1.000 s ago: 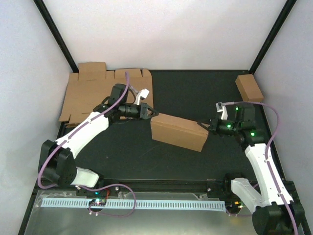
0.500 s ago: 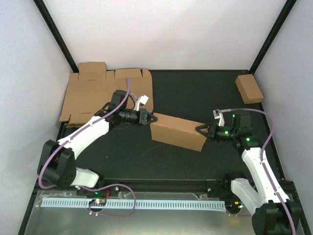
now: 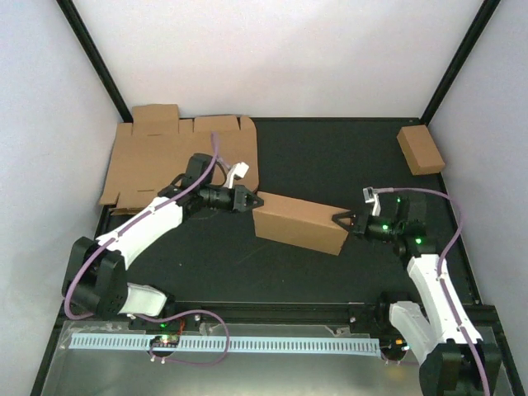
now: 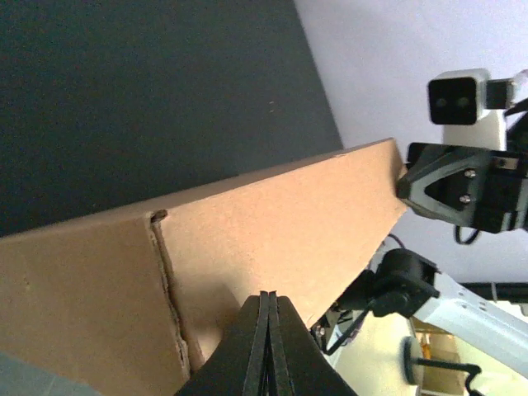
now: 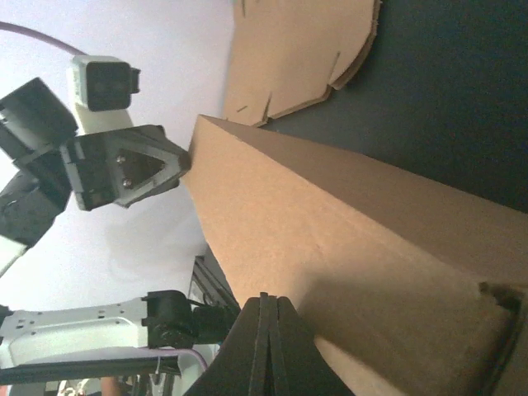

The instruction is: Fold the paper box

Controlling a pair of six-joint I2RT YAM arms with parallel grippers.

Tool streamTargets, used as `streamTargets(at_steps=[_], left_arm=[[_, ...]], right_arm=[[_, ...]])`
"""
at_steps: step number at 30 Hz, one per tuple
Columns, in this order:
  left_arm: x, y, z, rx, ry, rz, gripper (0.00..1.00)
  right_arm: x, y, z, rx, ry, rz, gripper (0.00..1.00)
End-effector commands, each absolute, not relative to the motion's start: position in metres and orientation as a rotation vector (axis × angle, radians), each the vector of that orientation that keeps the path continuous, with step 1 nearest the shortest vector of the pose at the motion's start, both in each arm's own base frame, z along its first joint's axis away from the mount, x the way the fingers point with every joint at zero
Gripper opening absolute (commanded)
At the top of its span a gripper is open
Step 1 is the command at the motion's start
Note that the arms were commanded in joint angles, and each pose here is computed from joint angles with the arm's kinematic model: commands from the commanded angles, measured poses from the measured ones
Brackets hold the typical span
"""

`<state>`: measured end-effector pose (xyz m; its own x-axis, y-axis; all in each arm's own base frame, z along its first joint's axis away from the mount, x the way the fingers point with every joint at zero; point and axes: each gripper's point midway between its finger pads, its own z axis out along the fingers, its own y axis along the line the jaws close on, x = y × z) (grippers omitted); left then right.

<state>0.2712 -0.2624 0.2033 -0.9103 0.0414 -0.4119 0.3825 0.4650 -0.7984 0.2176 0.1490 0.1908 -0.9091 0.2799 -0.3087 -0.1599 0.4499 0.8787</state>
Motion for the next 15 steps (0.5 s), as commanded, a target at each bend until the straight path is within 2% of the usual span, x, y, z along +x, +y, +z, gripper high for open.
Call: streamTargets(at_steps=[1,10,15], left_arm=[[0.273,-0.26,0.176,0.33,2.433,-1.422,0.02],[0.279,-0.26,0.232,0.388,2.34,-1.385,0.02],[0.278,-0.258,0.205,0.369,2.388,-1.37,0.02]], right_arm=[[0.218,0.149,0.174,0.134,2.278,1.516,0.01],[0.224,0.15,0.239,0.006,2.194,1.487,0.01],[0.225,0.147,0.199,0.062,2.275,1.468,0.01]])
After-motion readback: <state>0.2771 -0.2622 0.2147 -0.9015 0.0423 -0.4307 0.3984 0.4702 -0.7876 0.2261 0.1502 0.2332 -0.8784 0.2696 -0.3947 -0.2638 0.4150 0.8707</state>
